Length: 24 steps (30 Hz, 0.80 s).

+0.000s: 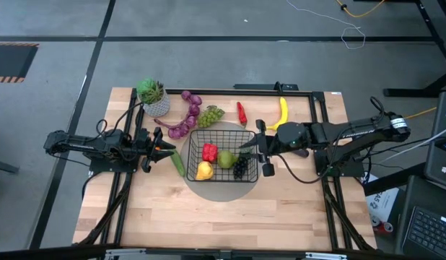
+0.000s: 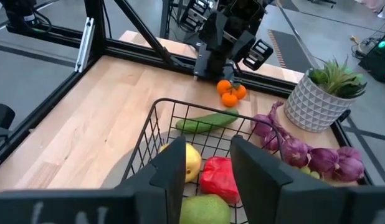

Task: Build produce basket
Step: Put the purple eggplant into the black wire basket

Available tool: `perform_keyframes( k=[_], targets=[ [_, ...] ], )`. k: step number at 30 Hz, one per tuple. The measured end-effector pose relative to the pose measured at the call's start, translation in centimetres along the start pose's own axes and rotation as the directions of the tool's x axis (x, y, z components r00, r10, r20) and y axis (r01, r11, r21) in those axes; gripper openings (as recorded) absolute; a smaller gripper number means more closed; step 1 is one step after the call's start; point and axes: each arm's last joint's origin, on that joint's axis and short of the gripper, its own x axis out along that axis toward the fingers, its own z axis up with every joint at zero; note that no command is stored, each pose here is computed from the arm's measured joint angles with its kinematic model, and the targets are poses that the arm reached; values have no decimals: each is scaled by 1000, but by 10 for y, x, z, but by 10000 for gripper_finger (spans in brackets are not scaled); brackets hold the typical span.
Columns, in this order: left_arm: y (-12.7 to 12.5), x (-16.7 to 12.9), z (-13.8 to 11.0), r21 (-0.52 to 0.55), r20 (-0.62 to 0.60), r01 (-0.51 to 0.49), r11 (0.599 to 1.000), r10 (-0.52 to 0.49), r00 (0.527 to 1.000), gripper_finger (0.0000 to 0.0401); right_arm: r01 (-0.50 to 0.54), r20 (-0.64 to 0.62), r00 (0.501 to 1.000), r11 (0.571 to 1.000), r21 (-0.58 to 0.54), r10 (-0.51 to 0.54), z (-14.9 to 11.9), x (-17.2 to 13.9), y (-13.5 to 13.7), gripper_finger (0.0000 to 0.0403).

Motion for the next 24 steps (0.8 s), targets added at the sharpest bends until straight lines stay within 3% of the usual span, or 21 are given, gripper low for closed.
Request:
perform_keyframes(
  k=[11,15,19,24],
  targets=[
    [0,0,0,0,0,0,1000,0,1000,115,20,-28,999,992,126,-17,-2,-1,0,127],
    [0,0,0,0,-1,0,1000,0,1000,115,209,-115,974,973,99,-198,-7,-13,-6,127],
    [0,0,0,0,0,0,1000,0,1000,115,432,-219,887,899,78,-407,-14,-37,-13,127],
    [0,0,0,0,-1,0,1000,0,1000,115,499,-334,838,854,146,-432,-26,-73,-15,127]
  ],
)
